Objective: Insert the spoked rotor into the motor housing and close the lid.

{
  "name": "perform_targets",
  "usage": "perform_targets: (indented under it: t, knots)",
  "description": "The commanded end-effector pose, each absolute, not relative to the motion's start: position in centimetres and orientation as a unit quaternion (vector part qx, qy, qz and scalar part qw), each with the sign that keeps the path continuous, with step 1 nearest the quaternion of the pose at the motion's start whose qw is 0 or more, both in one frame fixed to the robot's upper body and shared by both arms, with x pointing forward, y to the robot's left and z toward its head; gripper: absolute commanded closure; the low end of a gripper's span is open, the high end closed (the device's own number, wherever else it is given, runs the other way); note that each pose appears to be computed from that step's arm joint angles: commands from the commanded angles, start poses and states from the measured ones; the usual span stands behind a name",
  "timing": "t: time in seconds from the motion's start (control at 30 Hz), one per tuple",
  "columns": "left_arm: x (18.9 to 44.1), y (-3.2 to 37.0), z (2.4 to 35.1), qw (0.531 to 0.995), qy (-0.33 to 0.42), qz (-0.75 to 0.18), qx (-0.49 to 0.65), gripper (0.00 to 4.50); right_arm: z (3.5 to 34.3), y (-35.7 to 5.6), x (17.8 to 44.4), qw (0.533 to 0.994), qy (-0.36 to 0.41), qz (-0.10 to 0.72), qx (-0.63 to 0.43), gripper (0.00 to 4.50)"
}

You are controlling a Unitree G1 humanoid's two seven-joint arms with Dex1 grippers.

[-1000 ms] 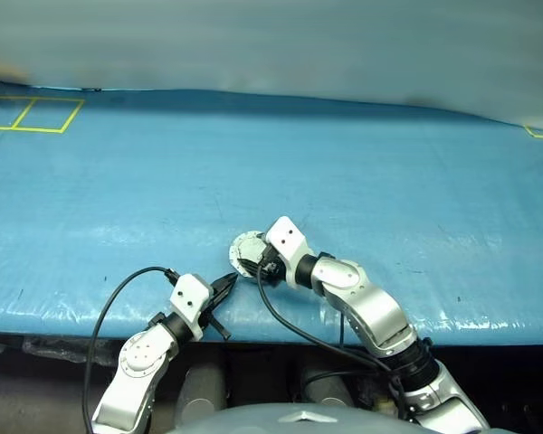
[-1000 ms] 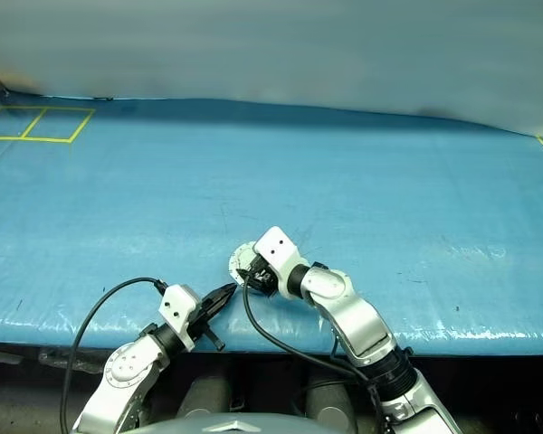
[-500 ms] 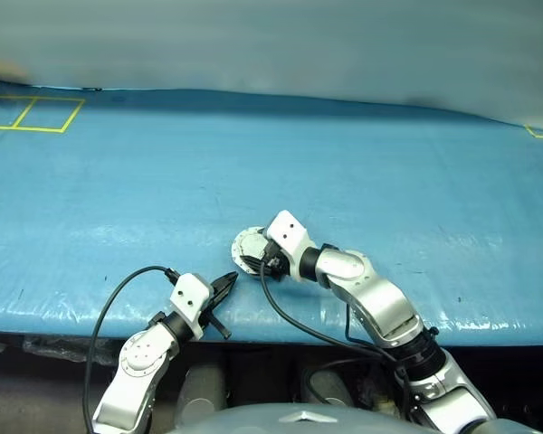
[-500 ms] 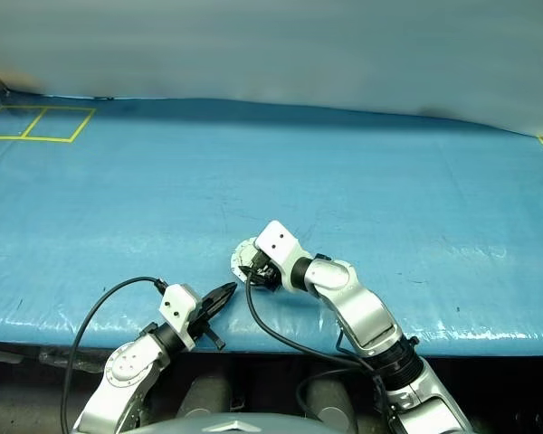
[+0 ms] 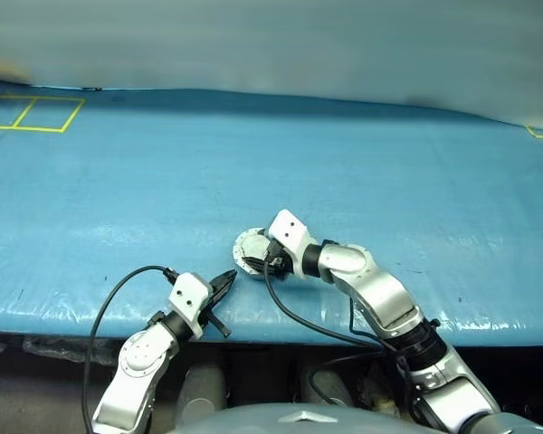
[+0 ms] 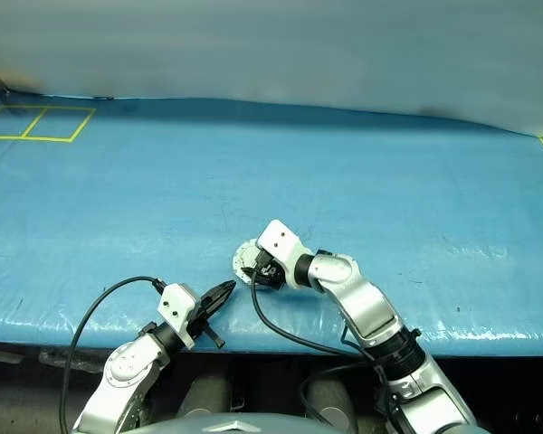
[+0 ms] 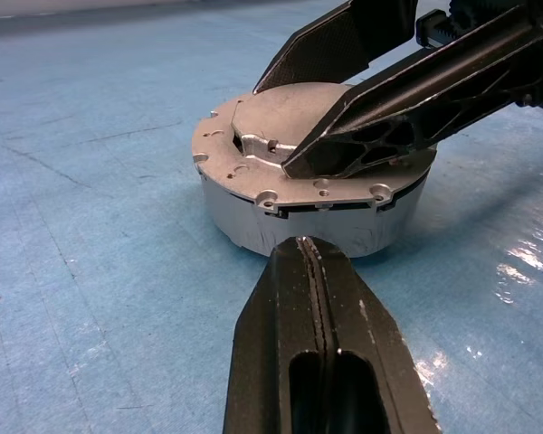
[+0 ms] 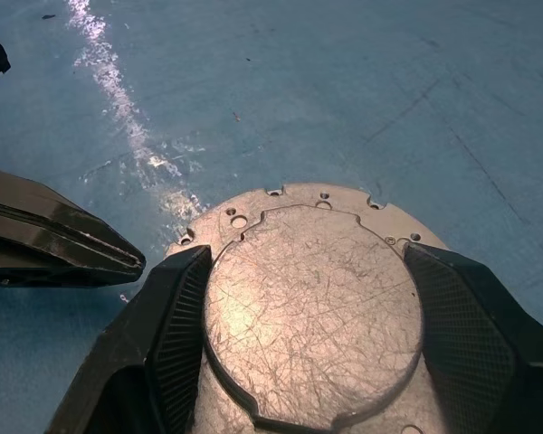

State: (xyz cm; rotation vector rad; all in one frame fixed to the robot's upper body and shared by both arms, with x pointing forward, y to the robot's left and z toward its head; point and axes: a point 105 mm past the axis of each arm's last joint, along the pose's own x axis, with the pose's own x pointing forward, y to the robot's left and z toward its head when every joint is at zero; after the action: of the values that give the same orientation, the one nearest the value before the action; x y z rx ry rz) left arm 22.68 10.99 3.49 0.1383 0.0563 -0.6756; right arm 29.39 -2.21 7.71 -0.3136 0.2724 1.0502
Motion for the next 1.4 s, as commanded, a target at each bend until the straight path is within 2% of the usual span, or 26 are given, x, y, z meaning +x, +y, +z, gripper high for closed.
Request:
perform_targets:
  t: [0.03,0.6,0.97,1.4]
  knots:
    - [22.8,11.0,4.5,0.940,0.006,-0.333,0.078,4.50,8.7,-2.3,29.9,0.844,0.107,0.503,-0.151,1.46]
    - [22.7,10.9,4.4,0.940,0.007,-0.332,0.077,4.50,9.6,-2.6,30.5,0.818,0.097,0.539,-0.175,1.46]
    - [22.6,10.9,4.4,0.941,0.007,-0.329,0.076,4.50,8.7,-2.8,30.6,0.807,0.106,0.556,-0.169,1.46]
    - [22.5,10.9,4.4,0.941,0.008,-0.329,0.075,4.50,8.0,-3.1,31.1,0.810,0.081,0.551,-0.184,1.46]
